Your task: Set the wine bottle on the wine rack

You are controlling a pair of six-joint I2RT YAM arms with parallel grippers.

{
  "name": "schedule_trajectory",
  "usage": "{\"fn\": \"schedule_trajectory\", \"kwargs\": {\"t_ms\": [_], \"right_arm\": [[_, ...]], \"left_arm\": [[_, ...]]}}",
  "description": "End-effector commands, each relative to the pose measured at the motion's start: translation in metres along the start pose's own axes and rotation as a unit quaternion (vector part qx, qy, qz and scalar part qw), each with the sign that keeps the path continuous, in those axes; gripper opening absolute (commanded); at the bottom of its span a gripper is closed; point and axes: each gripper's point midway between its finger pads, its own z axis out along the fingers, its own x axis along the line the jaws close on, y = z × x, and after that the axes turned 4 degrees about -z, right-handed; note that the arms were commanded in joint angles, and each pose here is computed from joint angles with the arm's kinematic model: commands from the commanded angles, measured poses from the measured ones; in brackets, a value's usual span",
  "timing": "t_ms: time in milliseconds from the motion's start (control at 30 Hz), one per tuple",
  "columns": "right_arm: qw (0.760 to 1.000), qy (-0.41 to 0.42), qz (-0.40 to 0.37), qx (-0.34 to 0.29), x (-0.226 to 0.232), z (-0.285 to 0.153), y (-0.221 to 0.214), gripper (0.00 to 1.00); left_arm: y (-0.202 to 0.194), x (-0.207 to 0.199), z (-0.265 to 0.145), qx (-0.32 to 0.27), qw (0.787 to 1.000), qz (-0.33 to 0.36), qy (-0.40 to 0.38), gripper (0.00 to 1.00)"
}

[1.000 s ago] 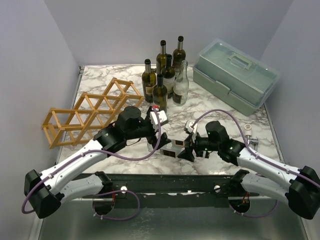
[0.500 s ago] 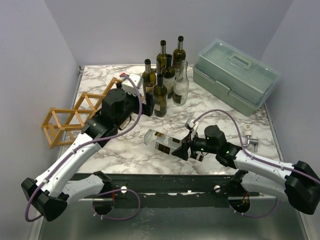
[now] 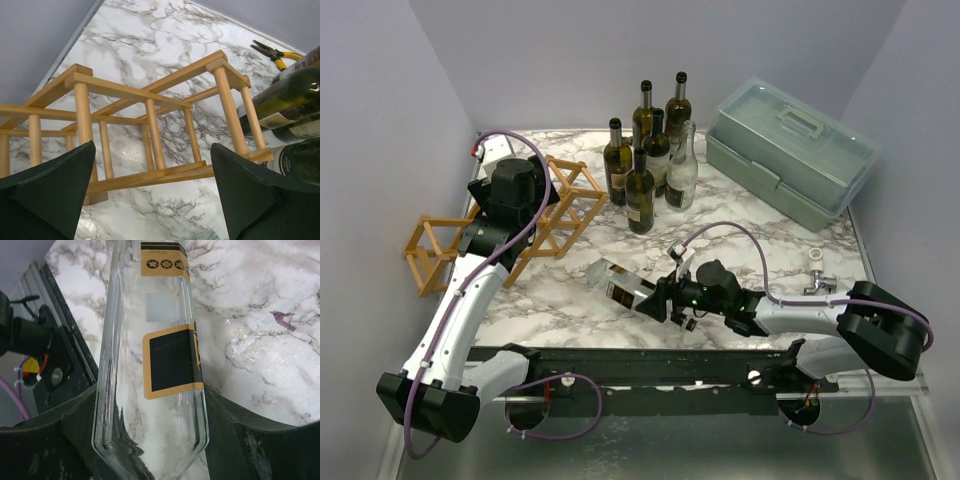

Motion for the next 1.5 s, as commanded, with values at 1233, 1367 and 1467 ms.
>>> {"fn": "schedule_trajectory", "kwargs": {"t_ms": [1233, 1367, 1467], "right_arm": [[0.965, 0.048, 0.121, -0.228, 0.040, 0.073, 0.134, 0.00], [0.965, 0.033, 0.120, -0.229, 0.034, 0.076, 0.134, 0.01], [0.969, 0.036, 0.103, -0.222, 0.036, 0.081, 0.134, 0.01]], "left_arm": [[-0.056, -0.009, 0.000, 0.100, 0.992, -0.072, -0.033, 0.93], [-0.043, 0.004, -0.006, 0.067, 0.996, -0.060, -0.017, 0.94], [-0.034, 0.009, -0.009, 0.051, 0.998, -0.040, -0.011, 0.96]]}}
